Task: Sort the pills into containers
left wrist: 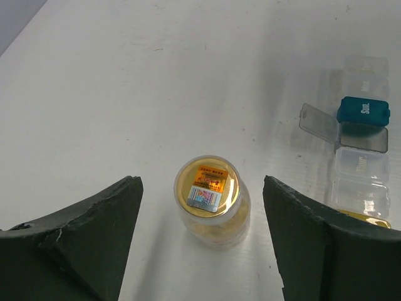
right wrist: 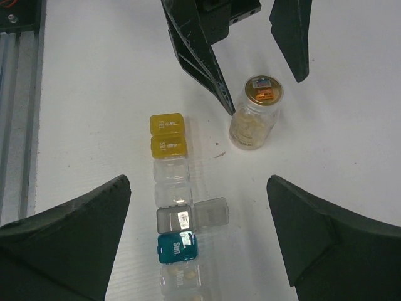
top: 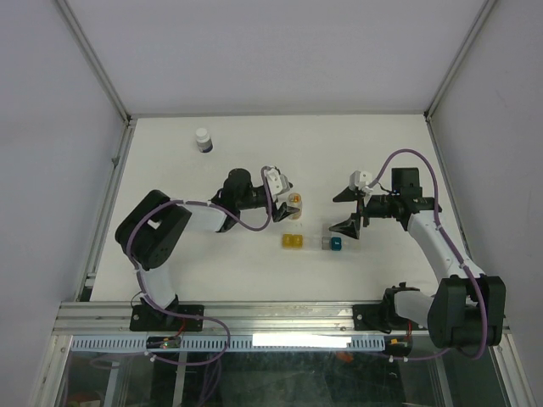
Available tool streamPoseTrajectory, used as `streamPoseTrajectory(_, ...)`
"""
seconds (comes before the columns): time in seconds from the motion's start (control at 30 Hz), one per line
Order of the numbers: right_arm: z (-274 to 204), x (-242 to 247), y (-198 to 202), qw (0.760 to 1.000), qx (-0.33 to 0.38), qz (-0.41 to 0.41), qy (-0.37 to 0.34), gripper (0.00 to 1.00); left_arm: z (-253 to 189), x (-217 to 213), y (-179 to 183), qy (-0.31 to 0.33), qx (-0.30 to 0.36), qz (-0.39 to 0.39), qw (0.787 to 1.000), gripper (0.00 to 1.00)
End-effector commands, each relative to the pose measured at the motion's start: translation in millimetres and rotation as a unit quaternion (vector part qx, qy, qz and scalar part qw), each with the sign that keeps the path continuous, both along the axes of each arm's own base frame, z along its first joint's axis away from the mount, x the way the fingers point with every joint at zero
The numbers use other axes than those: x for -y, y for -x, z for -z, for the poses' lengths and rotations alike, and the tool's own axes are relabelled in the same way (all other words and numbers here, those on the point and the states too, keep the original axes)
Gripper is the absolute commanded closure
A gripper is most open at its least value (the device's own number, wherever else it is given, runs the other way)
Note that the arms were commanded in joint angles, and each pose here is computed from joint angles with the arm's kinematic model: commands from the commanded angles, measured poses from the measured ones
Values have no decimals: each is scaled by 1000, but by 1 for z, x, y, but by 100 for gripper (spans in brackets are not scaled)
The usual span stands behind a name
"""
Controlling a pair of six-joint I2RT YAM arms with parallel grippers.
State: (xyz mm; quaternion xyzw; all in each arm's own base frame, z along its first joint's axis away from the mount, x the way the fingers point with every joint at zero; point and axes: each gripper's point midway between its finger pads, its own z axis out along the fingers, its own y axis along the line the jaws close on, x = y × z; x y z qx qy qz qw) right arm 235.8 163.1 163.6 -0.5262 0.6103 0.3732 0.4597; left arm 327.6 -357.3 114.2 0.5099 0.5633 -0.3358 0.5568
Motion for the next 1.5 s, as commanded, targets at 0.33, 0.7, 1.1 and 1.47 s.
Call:
streamPoseTrajectory(0.33, -9, -1, 0, 1000, 22, -10, -4, 7, -7, 21, -4, 15, -41, 44, 998, 60)
streamPoseTrajectory(0.7, -14, -3, 4, 1000, 19, -16, -14, 7, -60, 19, 12, 93, -82, 36, 992, 100)
streamPoseTrajectory(1.1, -68, -24, 22, 996, -27, -39, -78, 7, -136, 13, 70, 240, -265, -1, 934, 100)
streamPoseTrajectory(1.47, -66, -43, 21, 996, -57, -23, -66, 7, -168, 25, 85, 298, -265, -47, 916, 100)
